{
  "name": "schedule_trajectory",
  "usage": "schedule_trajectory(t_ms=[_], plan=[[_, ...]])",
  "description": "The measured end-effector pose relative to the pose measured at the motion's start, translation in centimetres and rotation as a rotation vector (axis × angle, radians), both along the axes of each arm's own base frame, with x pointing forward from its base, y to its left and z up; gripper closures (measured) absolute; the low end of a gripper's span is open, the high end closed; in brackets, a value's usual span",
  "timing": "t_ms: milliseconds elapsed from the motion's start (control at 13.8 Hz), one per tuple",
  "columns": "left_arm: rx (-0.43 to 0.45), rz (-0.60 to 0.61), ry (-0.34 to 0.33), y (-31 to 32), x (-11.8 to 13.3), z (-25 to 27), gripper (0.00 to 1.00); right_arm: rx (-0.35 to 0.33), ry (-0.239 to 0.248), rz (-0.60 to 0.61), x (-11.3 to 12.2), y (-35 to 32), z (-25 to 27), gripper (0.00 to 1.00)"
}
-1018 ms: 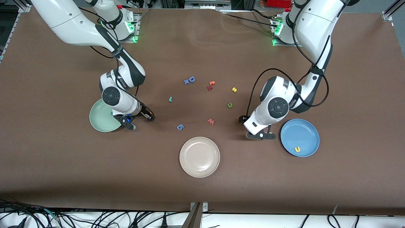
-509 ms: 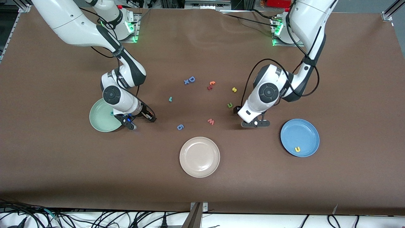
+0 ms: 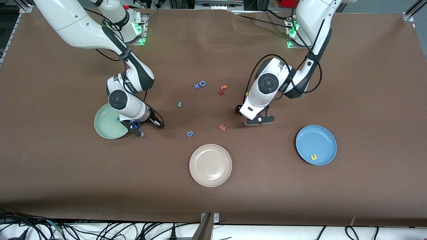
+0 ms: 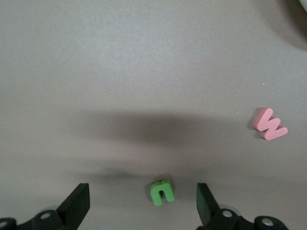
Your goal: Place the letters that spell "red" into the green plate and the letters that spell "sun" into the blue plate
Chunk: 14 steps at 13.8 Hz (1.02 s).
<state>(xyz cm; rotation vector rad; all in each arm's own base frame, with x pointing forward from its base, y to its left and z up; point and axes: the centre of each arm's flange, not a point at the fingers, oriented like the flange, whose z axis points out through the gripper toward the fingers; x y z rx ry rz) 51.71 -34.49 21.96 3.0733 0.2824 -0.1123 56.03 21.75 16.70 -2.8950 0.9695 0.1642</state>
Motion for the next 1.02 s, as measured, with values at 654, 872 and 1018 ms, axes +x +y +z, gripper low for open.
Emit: schedule_trajectory(t_ms=[654,872,1018], plan=[[0.070,0.007,-0.053,-1.4,-2.1,-4.2,0.03,-0.123,0.124,0.108,1.8,-5.5,6.1,0.65],[0.077,0.041,-0.048,-2.0,-2.7,-4.8,0.04,-0.139,0.159,0.189,2.6,-12.2,6.9,0.65],[0.070,0.056,-0.045,-2.7,-3.1,-4.7,0.04,-0.143,0.180,0.232,2.6,-16.6,5.7,0.65]])
